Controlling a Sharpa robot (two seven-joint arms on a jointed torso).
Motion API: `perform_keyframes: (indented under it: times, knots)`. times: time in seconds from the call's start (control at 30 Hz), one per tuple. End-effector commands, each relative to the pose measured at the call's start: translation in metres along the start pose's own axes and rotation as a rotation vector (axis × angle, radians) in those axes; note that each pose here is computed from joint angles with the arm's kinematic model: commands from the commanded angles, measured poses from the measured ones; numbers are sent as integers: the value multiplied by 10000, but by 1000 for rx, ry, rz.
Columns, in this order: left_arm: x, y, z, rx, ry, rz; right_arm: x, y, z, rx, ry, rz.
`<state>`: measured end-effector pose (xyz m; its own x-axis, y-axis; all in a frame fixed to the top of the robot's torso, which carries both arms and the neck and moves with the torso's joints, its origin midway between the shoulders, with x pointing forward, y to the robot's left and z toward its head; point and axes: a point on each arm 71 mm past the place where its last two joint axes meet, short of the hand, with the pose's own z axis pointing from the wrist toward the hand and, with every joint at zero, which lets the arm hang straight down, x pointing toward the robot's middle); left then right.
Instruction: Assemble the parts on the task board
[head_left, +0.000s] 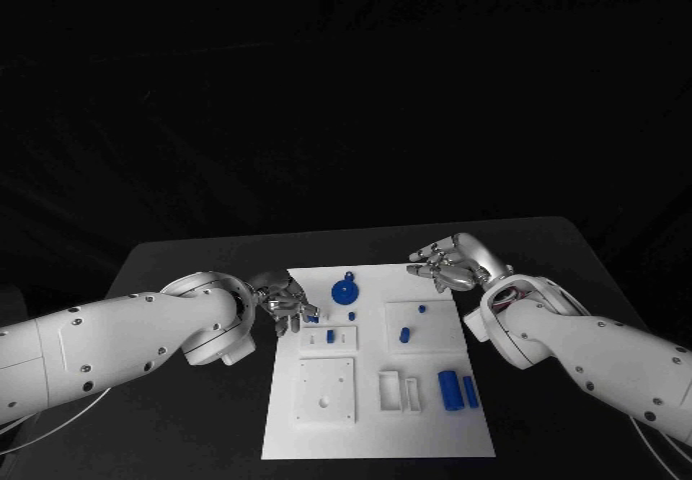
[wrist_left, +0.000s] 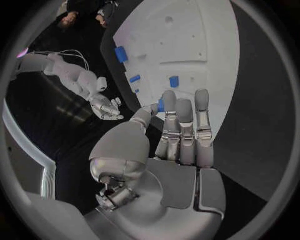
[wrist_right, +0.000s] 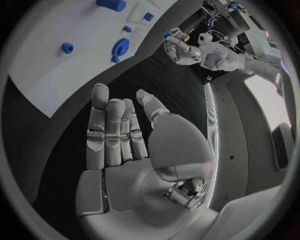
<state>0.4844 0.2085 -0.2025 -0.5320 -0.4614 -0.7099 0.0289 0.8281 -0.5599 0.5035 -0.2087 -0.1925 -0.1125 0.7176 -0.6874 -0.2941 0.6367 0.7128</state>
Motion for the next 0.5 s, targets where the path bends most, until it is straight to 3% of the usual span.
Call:
perform_keyframes:
  times: [0.03,0.5]
  knots:
    - [-31,20,-34,-98,-97,128,-57,10,21,-7,-18,1]
    - [106,-21,-67,-163,-124,247,-173,43,77,-15,-49,0]
